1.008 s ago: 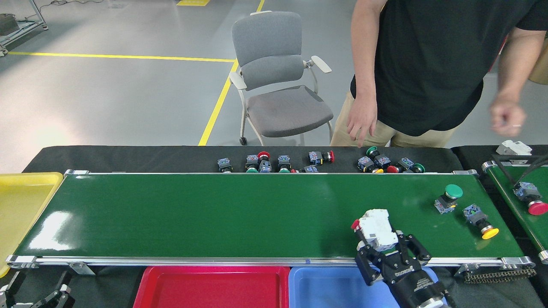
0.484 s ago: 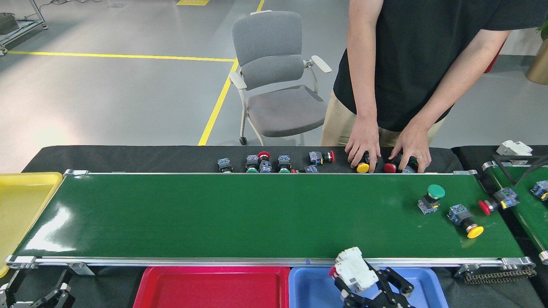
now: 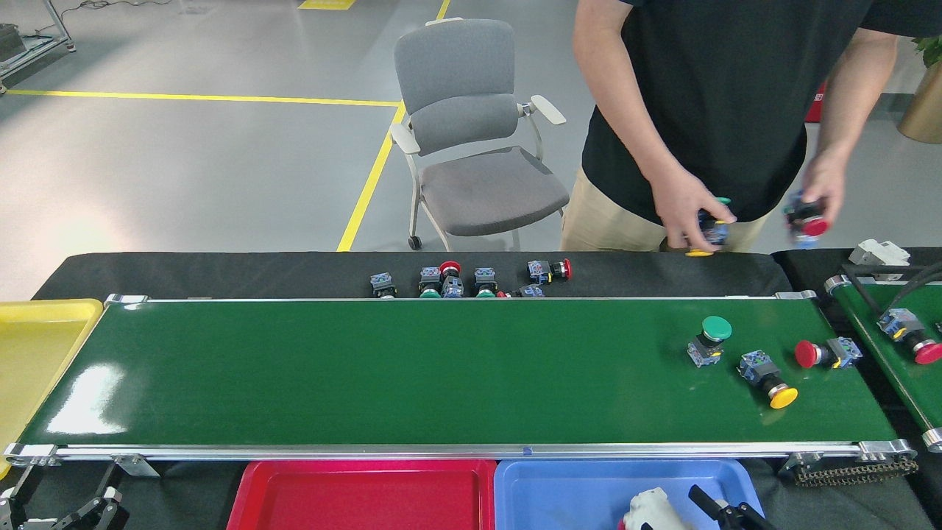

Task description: Pick switch part from conveyor to tray

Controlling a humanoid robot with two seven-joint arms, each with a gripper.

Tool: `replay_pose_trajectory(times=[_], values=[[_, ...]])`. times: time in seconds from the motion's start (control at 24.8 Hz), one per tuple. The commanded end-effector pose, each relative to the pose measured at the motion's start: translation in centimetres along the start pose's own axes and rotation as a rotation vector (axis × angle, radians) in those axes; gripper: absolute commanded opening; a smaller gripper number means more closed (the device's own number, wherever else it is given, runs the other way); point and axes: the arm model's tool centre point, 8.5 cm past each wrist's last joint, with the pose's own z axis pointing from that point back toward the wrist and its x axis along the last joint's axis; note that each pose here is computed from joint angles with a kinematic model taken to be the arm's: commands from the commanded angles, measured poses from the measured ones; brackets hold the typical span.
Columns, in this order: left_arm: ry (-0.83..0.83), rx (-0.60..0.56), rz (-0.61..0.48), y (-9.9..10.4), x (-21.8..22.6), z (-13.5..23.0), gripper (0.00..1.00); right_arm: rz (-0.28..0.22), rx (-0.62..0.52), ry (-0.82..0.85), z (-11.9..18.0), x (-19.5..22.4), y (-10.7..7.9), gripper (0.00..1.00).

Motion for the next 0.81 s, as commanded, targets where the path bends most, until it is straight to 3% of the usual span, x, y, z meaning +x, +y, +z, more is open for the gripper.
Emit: replay_pose_trajectory(times=[0.0, 0.16, 0.28, 0.36, 0.52, 0.69, 0.77], values=[[-0.002, 0.025, -0.014, 0.9, -0.4, -0.3, 1.0, -0.005, -0.057, 0.017, -0.5, -0.1, -1.1, 1.0], [0.0, 0.025, -0.016, 0.9, -0.5, -0.3, 1.0, -0.097, -0.233, 0.198, -5.0, -0.5, -4.2, 0.99], [-0.002, 0.027, -0.016, 1.0, -0.5, -0.4, 1.0, -0.088, -0.305, 0.362, -7.4, -2.5, -7.2, 0.98], [-0.002, 0.031, -0.014, 1.1, -0.4, -0.5, 1.0, -0.101, -0.317, 0.461, -9.1, -2.0, -8.0, 0.98], [-0.001, 0.033, -0.013, 1.1, -0.4, -0.6, 1.0, -0.054, -0.254, 0.598, -11.1, 1.2, -7.0, 0.98], [0.0, 0.034, -0.012, 1.1, -0.4, -0.6, 1.0, -0.035, -0.181, 0.612, -9.6, 2.7, -4.0, 0.99], [-0.002, 0.034, -0.012, 1.1, -0.3, -0.6, 1.0, 0.005, -0.157, 0.611, -8.2, 2.1, -2.9, 1.0]])
